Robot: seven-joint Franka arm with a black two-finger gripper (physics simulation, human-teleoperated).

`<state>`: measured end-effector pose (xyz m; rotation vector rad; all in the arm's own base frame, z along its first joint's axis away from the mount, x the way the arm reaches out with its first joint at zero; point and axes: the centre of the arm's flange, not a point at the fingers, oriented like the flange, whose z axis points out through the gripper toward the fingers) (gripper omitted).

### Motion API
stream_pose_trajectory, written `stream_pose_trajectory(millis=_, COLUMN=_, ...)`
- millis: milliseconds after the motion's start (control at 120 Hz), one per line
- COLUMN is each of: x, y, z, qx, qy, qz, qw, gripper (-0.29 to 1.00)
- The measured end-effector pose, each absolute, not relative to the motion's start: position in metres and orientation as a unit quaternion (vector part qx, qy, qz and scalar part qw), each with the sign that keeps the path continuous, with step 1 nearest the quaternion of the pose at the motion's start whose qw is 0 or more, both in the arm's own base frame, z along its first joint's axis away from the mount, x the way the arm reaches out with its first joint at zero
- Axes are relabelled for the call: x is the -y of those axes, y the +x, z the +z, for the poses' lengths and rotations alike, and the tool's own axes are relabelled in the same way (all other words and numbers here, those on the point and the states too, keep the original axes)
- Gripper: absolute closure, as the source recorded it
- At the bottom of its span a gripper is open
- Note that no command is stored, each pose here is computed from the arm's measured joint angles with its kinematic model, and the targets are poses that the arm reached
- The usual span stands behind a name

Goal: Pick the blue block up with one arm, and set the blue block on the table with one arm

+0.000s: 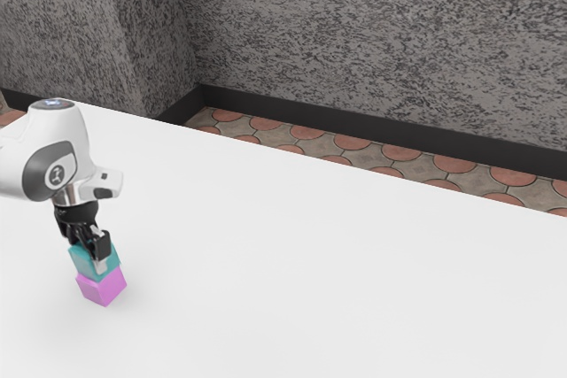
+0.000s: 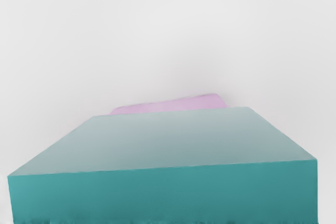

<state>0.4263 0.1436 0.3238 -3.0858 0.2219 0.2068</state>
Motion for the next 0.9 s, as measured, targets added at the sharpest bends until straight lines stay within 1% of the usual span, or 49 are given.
stream_pose_trajectory(millis=67, x=-0.139, y=0.433, z=0.34, qx=-0.077, qy=-0.995, qz=0.05, qw=0.029, gripper=0.31)
stream_pose_trajectory(millis=133, x=-0.118, y=0.447, z=0.357, qx=-0.099, qy=-0.994, qz=0.033, qw=0.039, gripper=0.32)
stream_pose_trajectory(millis=217, x=-0.088, y=0.463, z=0.368, qx=-0.125, qy=-0.991, qz=0.021, qw=0.041, gripper=0.32)
stream_pose_trajectory(millis=458, x=-0.057, y=0.49, z=0.342, qx=-0.147, qy=-0.988, qz=0.04, qw=0.018, gripper=0.32)
stream_pose_trajectory(millis=667, x=-0.035, y=0.497, z=0.333, qx=-0.165, qy=-0.985, qz=0.046, qw=0.012, gripper=0.31)
stream_pose_trajectory(millis=708, x=-0.031, y=0.497, z=0.331, qx=-0.169, qy=-0.984, qz=0.048, qw=0.011, gripper=0.27)
stream_pose_trajectory(millis=900, x=-0.018, y=0.497, z=0.324, qx=-0.182, qy=-0.982, qz=0.053, qw=0.004, gripper=0.14)
